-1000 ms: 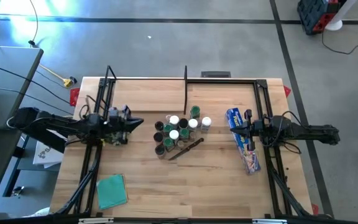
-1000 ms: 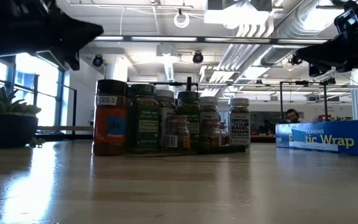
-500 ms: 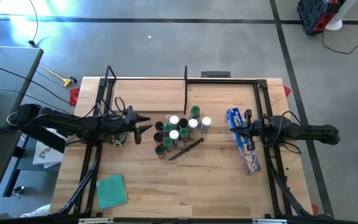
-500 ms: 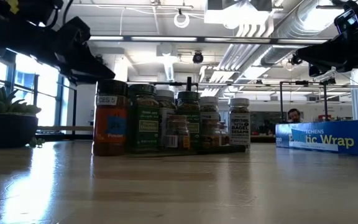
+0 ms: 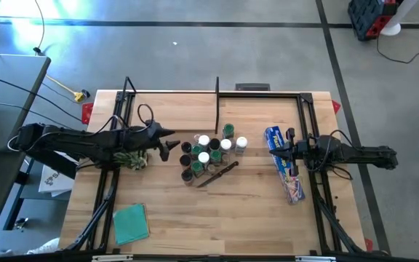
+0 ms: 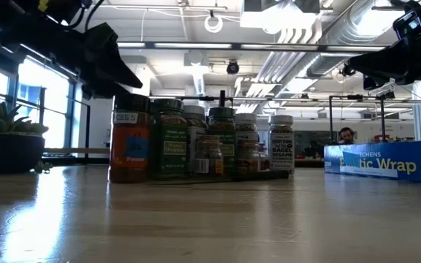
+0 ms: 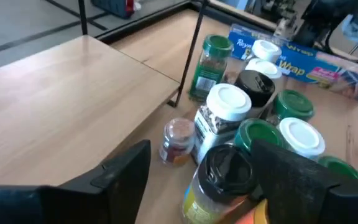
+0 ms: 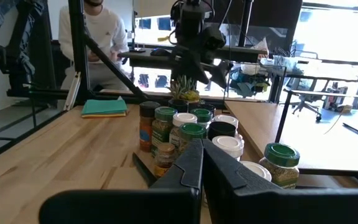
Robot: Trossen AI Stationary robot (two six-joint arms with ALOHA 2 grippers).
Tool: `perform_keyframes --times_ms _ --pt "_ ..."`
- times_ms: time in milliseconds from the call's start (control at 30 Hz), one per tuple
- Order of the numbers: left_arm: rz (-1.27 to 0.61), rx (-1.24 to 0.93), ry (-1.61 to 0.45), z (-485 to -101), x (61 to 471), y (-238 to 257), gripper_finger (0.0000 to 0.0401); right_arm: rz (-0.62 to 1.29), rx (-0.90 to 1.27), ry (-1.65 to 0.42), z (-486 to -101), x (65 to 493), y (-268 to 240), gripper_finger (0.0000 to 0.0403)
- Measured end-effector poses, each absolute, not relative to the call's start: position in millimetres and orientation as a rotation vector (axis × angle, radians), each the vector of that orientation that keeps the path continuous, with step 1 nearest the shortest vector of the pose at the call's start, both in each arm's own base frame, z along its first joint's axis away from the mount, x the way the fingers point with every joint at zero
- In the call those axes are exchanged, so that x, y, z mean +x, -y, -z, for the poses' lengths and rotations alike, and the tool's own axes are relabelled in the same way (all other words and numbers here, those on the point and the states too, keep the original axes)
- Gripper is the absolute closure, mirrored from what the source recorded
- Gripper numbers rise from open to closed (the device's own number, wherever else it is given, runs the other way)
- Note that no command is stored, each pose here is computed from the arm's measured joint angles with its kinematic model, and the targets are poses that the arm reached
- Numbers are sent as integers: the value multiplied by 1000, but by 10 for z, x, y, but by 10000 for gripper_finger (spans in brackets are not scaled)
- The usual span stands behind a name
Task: Shelf spices
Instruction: Put the black lid seasoning bottle on the shelf
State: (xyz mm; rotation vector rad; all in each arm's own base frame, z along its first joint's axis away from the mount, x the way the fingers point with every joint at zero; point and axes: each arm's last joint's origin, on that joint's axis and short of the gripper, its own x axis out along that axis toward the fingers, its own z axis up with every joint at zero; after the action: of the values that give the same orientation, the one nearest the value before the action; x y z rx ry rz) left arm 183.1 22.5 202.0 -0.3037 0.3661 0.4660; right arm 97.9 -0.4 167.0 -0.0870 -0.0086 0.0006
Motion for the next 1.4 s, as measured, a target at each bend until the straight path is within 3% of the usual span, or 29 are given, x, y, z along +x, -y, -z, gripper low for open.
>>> perform_keyframes --times_ms 433,867,1133,1400 --pt "-451 -317 -555 -2292 2217 -256 121 -1 -87 9 -1670 979 4 402" --pt "-445 -224 -843 -2124 2589 -281 121 0 -87 9 -1671 979 4 402" --pt "-377 -228 -922 -2057 2588 -249 121 -1 -87 9 -1671 979 4 402" --pt "-459 -169 -1059 -2046 2392 -259 121 -1 -87 8 -1670 979 4 402"
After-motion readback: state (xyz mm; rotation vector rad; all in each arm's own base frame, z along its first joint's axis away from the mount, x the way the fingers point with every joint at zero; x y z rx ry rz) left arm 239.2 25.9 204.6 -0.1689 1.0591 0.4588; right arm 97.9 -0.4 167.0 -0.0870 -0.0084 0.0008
